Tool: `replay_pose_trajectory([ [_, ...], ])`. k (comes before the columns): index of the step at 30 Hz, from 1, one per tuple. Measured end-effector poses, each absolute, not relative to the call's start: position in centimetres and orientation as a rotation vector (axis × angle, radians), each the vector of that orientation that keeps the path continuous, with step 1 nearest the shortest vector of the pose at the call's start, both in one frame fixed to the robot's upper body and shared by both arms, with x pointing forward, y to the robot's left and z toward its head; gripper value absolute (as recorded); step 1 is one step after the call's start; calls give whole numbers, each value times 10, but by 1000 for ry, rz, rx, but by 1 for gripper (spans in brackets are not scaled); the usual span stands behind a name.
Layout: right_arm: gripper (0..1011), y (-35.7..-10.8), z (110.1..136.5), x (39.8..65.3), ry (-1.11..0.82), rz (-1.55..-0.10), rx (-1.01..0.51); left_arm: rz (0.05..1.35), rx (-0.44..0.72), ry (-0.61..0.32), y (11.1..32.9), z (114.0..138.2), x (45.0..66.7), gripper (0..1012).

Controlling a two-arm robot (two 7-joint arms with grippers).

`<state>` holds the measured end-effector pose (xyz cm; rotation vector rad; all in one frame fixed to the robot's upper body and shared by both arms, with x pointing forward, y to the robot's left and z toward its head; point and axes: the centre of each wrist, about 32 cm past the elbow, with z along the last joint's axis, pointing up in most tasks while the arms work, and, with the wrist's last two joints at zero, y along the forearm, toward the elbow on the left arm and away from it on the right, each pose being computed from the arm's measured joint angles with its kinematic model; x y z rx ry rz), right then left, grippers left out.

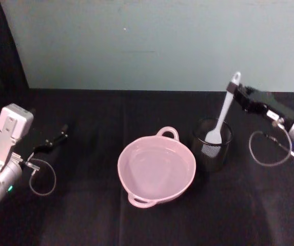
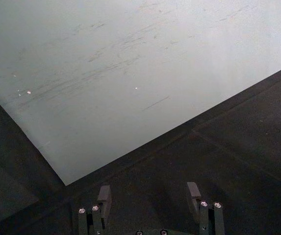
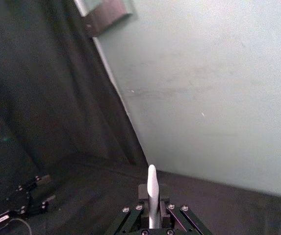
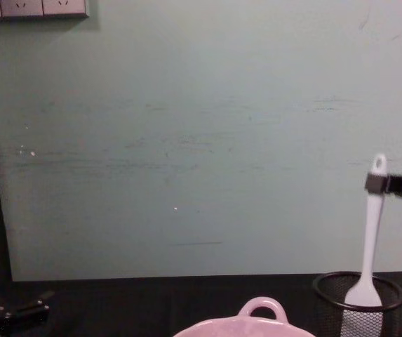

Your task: Use the one hand to pick up the spoon and stir the clear water in the bowl.

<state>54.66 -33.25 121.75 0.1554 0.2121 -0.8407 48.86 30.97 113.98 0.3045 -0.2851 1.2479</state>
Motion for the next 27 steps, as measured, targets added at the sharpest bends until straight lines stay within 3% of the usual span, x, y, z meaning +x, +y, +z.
replay_pose_trajectory([
  [10, 123, -327, 1285, 544, 75, -775, 97, 1248, 304, -285, 310, 1140, 489, 1005],
  [15, 123, -324, 1304, 542, 41, -755, 90, 1248, 305, -285, 310, 1140, 489, 1005],
  [27, 124, -325, 1302, 542, 47, -759, 90, 1248, 305, -285, 310, 1140, 489, 1005],
])
